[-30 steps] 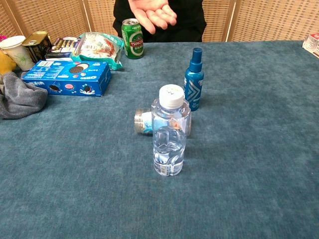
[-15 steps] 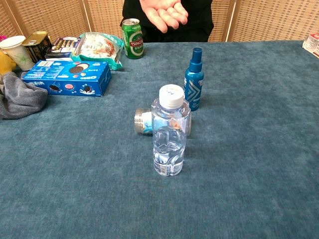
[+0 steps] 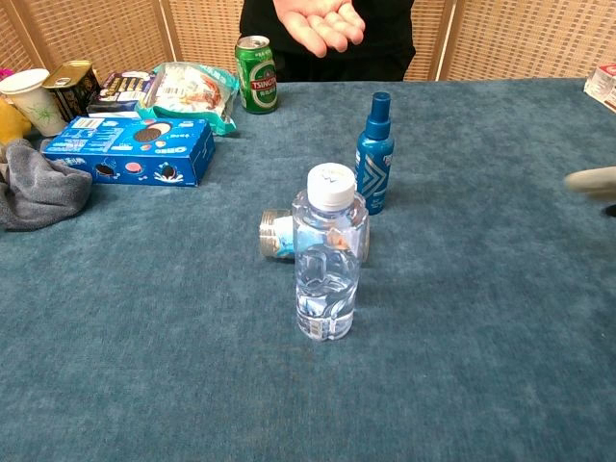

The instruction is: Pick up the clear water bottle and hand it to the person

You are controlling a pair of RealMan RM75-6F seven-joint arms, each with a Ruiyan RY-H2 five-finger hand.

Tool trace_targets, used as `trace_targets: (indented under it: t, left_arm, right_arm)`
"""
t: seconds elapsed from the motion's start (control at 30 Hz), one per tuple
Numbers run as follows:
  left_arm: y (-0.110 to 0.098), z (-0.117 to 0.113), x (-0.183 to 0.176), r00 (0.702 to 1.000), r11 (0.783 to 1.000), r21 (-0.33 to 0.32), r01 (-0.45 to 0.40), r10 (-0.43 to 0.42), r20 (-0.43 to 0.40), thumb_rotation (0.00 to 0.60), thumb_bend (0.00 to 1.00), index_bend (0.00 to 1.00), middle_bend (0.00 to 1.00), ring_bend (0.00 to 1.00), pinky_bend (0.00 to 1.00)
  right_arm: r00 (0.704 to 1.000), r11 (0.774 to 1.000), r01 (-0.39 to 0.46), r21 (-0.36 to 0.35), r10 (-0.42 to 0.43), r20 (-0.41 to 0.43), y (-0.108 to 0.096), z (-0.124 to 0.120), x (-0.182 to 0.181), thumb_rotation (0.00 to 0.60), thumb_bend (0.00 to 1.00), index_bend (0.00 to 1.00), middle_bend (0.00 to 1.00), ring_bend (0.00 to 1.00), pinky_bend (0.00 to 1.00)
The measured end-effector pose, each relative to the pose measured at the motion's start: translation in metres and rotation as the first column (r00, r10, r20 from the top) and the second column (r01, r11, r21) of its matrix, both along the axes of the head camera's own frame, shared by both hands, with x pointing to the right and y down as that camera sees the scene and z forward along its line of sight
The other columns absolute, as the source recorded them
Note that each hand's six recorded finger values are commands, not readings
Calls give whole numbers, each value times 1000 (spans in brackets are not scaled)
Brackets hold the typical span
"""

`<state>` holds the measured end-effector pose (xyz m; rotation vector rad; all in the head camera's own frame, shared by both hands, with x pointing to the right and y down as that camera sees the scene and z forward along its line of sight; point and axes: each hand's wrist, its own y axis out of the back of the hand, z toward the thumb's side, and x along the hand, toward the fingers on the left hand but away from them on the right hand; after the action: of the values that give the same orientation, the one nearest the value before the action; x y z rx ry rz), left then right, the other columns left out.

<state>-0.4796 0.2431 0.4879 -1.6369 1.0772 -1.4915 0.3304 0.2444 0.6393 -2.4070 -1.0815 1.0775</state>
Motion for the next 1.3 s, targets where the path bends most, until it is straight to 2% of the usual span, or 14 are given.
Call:
trace_targets:
  t: [0.23,0.37,0.57,0.77,1.03,1.3]
  left_arm:
    - [-2,1,-2,1000,1000,-2,10,-10,1,600,143,0,0,0,86]
    - [-2,3,-1,1000,1000,-7,10,-10,5,600,143,0,0,0,86]
    - [-3,5,-1,1000,1000,-11,14,-14,13,600,142,0,0,0,85]
    - [-5,7,-2,1000,1000,-14,21,-21,17,600,142,0,0,0,86]
    - [-6,7,-2,999,999,-15,29,-28,16,600,143,0,0,0,86]
    - [-7,6,-5,999,999,-14,41,-41,10,600,143,0,0,0,86]
  right_arm:
    - [990,1000,17,22,-20,138,-1,1,-31,176,0,0,0,18,124]
    - [982,998,56,20,-59,179,1,8,-49,306,0,0,0,18,140]
    - [974,994,103,31,-107,199,0,19,-75,379,0,0,0,18,159]
    - [966,988,141,66,-151,210,-6,21,-96,393,0,0,0,18,168]
    - [954,982,172,77,-186,235,-8,25,-121,416,0,0,0,18,194]
    - [956,980,175,93,-192,223,-12,41,-146,422,0,1,13,27,202]
